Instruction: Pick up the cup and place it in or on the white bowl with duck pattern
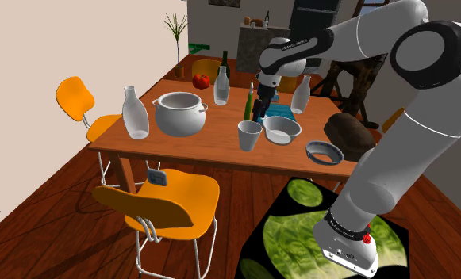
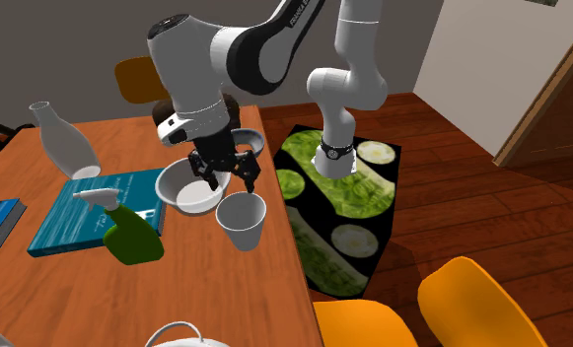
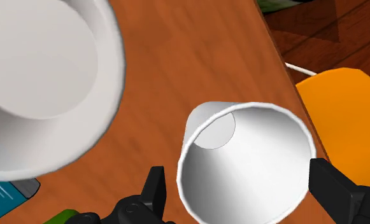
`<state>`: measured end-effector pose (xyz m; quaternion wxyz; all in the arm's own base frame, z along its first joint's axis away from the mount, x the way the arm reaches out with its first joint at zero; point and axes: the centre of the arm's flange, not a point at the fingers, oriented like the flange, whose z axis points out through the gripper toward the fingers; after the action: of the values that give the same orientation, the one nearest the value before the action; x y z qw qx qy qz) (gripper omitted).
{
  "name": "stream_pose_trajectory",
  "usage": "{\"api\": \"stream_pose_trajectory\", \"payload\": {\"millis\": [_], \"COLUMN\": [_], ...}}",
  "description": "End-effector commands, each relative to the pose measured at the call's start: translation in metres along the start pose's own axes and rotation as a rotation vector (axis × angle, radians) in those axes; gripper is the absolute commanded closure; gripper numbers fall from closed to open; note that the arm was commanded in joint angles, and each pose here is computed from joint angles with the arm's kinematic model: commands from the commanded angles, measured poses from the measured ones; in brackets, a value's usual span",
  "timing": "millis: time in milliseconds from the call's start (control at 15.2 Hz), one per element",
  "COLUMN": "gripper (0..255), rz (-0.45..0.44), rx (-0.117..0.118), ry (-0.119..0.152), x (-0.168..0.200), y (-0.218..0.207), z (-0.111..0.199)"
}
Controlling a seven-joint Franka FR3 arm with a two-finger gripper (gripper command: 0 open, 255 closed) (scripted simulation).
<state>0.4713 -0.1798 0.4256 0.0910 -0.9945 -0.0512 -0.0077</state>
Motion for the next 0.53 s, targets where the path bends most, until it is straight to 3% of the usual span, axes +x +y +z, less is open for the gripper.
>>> {"api": "stream_pose_trajectory", "payload": {"millis": [0,132,462], "gripper": [0,0,0], "rz": [-0.003,-0.006,-0.006], "rx": [0.009,0.019,0.019], "ry": [0.002,0.004,0.004], "x": [0.012,0.025,0.025], "y": [0.022,0.04,0.04], "z": [0.013,0.025,0.052]}}
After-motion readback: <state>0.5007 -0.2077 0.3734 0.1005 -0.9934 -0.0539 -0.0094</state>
